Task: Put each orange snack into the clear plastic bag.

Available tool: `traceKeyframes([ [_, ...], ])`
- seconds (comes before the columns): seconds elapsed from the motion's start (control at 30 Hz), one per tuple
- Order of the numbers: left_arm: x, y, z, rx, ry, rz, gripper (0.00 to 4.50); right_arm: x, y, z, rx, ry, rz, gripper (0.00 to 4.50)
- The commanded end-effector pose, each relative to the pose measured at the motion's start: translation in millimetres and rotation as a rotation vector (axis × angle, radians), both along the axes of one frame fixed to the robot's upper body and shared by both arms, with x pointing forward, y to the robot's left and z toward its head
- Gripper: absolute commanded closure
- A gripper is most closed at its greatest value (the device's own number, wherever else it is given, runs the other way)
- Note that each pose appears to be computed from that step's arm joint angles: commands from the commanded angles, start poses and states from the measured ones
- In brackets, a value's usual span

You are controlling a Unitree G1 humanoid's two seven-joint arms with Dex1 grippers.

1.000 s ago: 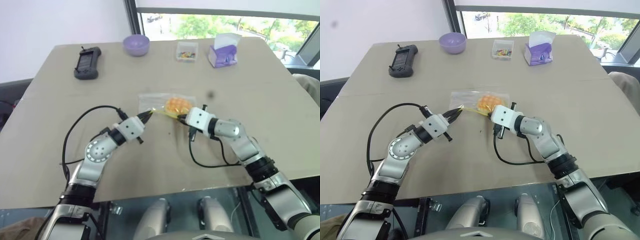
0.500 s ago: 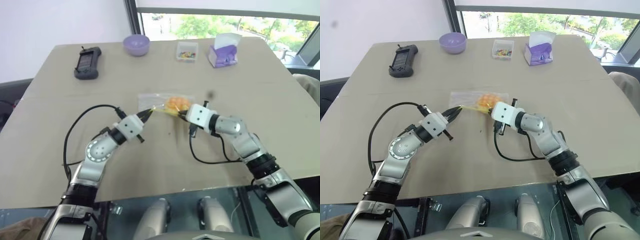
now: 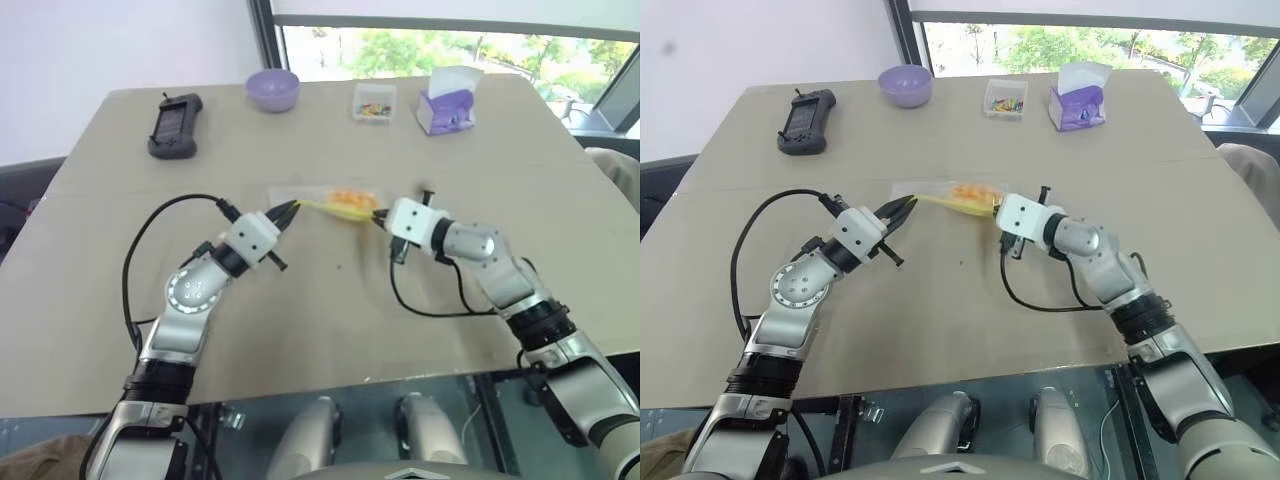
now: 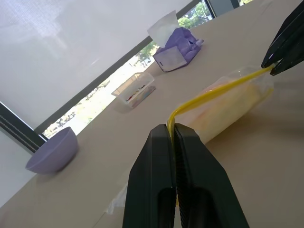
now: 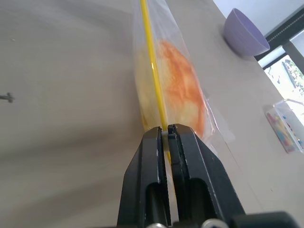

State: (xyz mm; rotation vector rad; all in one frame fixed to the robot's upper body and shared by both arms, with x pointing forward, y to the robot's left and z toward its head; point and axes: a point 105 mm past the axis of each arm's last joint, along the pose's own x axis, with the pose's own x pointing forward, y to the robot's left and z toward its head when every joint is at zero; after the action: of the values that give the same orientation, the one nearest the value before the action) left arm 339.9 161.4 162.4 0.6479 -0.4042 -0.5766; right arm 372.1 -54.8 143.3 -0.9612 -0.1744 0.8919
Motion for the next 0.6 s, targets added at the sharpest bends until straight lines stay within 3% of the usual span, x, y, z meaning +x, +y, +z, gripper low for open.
traceKeyframes([
  [0.03, 0, 11, 27, -0.047, -0.089, 0.033, 4.5, 14, -29, 15, -0.007, -0.046, -0.099, 4.43],
  [0.27, 1, 10, 29, -0.052, -0.094, 0.032, 4.5, 19, -51, 33, -0.024, -0.093, -0.137, 4.43],
  [0.6, 18, 3, 71, -0.147, -0.131, 0.031, 4.5, 19, -74, 107, -0.006, -0.207, -0.142, 4.43],
])
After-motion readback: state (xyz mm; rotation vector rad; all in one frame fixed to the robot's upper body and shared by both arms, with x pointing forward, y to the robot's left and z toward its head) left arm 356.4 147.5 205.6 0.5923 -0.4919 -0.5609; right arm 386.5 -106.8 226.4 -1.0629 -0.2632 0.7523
